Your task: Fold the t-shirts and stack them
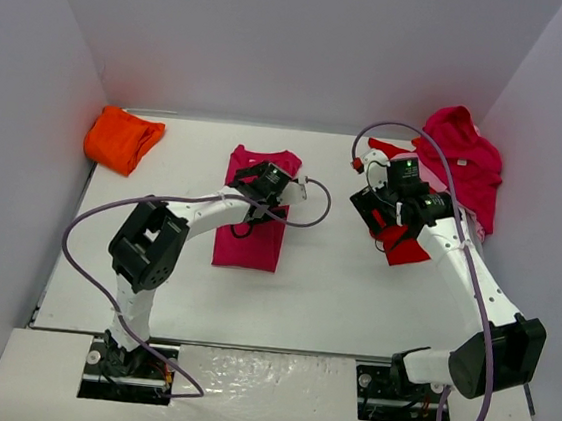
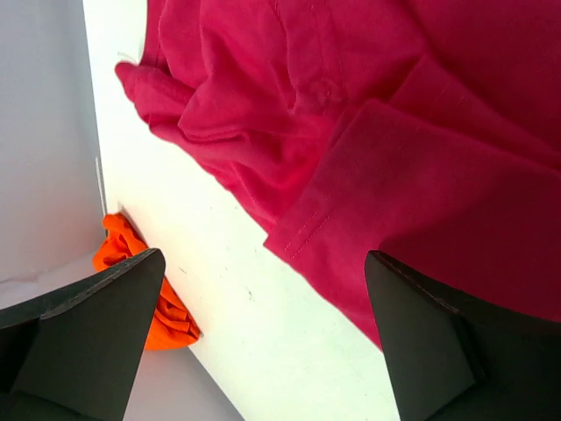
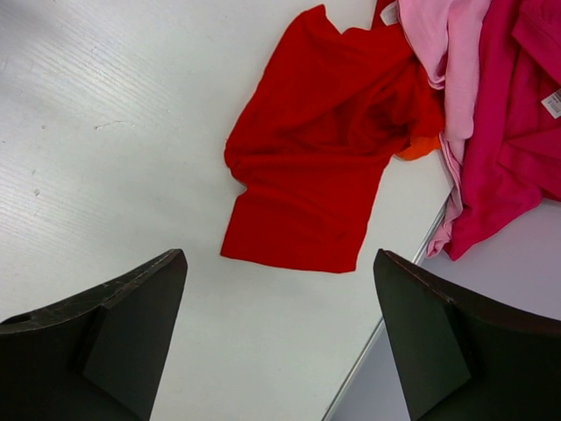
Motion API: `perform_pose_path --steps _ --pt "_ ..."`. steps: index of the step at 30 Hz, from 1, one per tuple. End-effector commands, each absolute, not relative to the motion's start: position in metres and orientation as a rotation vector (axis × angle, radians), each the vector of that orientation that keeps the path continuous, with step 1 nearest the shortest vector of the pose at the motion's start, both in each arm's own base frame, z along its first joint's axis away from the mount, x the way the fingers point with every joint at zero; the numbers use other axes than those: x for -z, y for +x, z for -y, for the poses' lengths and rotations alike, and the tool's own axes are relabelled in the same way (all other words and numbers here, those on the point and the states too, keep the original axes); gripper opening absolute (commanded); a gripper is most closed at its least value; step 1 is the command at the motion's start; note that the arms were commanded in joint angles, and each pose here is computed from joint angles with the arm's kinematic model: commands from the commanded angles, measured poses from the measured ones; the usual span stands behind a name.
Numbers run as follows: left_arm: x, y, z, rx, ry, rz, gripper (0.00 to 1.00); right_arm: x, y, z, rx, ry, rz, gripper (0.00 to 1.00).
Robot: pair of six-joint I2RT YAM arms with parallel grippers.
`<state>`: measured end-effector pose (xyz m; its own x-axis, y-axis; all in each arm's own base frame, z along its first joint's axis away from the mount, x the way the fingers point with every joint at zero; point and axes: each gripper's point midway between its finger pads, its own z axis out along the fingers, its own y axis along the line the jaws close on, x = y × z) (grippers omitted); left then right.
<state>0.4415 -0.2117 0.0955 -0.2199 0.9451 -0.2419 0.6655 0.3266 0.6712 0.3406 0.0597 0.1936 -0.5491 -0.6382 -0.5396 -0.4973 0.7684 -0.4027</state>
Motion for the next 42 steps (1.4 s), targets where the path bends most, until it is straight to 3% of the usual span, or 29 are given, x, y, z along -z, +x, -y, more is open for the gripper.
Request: perform_pose_path --steps 1,5,9,10,13,16,17,19,21,24,26,30,32,36,42 --pt "-0.187 0.453 0.207 -0.570 1.138 -1.833 0.95 -0.209 0.347 -0.056 0.289 -0.788 -2.228 0.85" --pt "-0.202 0.406 0.200 -0.424 1.236 -1.859 0.77 -0.215 0.348 -0.050 0.331 -0.783 -2.211 0.86" --pt "-0.173 0.343 0.191 -0.252 1.445 -1.925 0.72 -0.213 0.354 -0.050 0.338 -0.791 -2.217 0.86" --pt "-0.162 0.330 0.188 -0.214 1.493 -1.944 0.58 -0.215 0.357 -0.051 0.335 -0.782 -2.215 0.86" --pt "-0.135 0.297 0.183 -0.123 1.585 -1.981 0.35 -0.217 0.365 -0.056 0.313 -0.767 -2.220 0.87" --pt "-0.116 0.267 0.193 -0.011 1.661 -1.987 0.04 -0.213 0.369 -0.073 0.206 -0.805 -2.228 0.88" --pt "-0.111 0.259 0.196 -0.001 1.687 -1.982 0.00 -0.212 0.370 -0.082 0.151 -0.835 -2.229 0.88" --pt "-0.101 0.251 0.198 -0.009 1.727 -1.981 0.00 -0.211 0.372 -0.102 0.063 -0.916 -2.249 0.72" --pt "-0.092 0.243 0.200 -0.012 1.775 -1.984 0.00 -0.215 0.376 -0.121 0.022 -0.993 -2.245 0.37" --pt "-0.088 0.243 0.203 -0.011 1.774 -1.979 0.04 -0.229 0.396 -0.141 0.000 -1.018 -2.226 0.38" --pt "-0.086 0.248 0.204 -0.037 1.766 -1.970 0.13 -0.243 0.419 -0.163 -0.051 -1.005 -2.203 0.39" --pt "-0.077 0.253 0.204 -0.076 1.772 -1.989 0.19 -0.241 0.438 -0.205 -0.115 -1.077 -2.212 0.55" --pt "-0.069 0.255 0.203 -0.111 1.786 -1.999 0.27 -0.216 0.438 -0.229 -0.133 -1.171 -2.219 0.58" --pt "-0.057 0.258 0.206 -0.156 1.830 -1.989 0.34 -0.164 0.439 -0.255 -0.182 -1.234 -2.308 0.61" --pt "-0.049 0.262 0.214 -0.180 1.841 -1.969 0.41 -0.134 0.441 -0.267 -0.200 -1.267 -2.366 0.63"
